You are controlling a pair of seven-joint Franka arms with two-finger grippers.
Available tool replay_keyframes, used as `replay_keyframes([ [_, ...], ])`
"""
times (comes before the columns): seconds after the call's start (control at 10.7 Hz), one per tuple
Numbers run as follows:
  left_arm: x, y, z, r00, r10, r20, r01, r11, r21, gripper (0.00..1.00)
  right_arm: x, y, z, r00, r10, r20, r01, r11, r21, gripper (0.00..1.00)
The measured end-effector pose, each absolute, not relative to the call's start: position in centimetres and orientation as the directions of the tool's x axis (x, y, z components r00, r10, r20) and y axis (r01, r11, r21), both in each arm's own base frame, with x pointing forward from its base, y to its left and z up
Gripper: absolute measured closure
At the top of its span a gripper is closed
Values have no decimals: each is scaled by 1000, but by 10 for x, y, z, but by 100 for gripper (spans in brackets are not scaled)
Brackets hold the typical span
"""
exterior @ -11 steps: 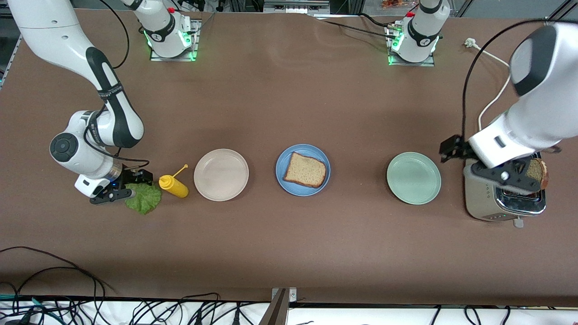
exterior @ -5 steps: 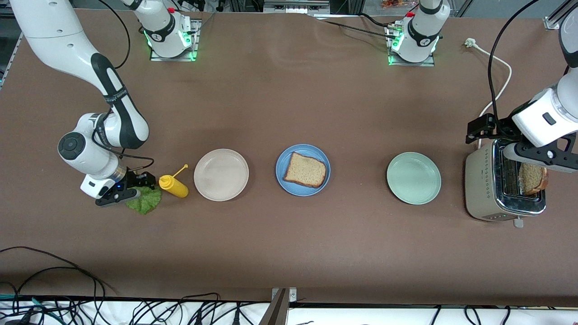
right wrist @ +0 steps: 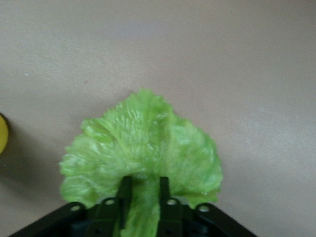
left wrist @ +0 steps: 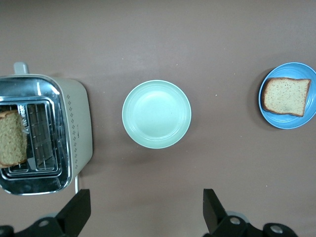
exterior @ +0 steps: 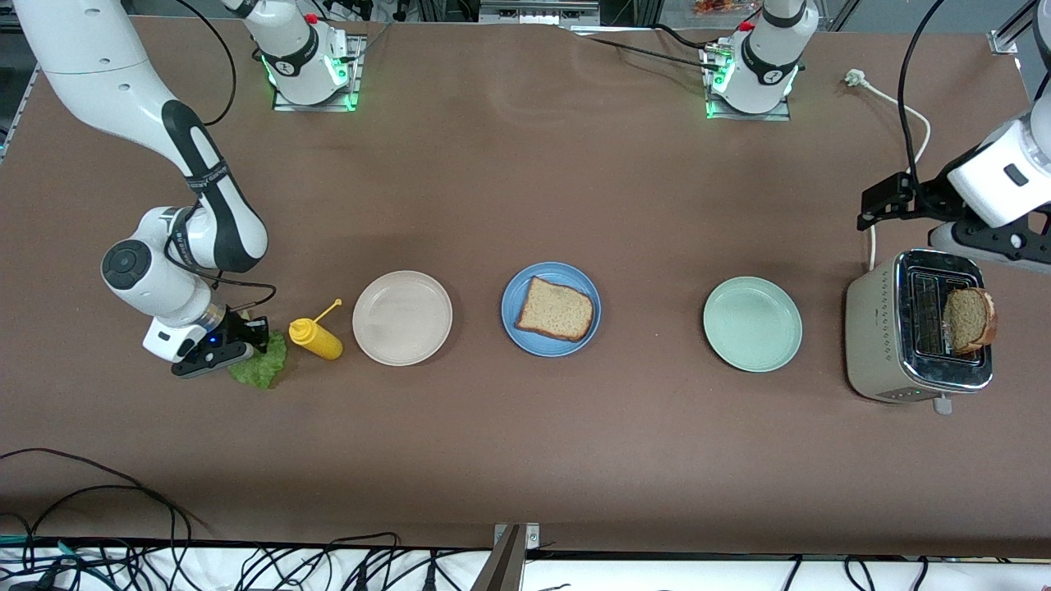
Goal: Make sandwich in blue plate with both arms
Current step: 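Grasp the lettuce leaf with the right gripper and lift it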
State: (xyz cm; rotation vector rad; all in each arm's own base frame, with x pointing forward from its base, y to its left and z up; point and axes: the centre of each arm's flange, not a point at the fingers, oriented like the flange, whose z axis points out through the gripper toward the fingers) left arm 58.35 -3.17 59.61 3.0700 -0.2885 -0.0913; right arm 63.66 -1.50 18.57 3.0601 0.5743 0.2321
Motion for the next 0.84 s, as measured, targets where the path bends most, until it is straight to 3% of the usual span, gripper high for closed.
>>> replay_keyframes([
  [0.19,571,-22,602,984,-172,-45,-169,-984,59,0,636,-8,192,925,359,125,359,-933,23,91],
  [0.47,558,-13,604,987,-156,-45,-153,-987,57,0,634,8,248,958,271,94,281,-954,-108,92],
  [0.84,555,-13,606,987,-155,-41,-153,-987,55,0,617,17,353,966,250,60,256,-955,-148,94],
])
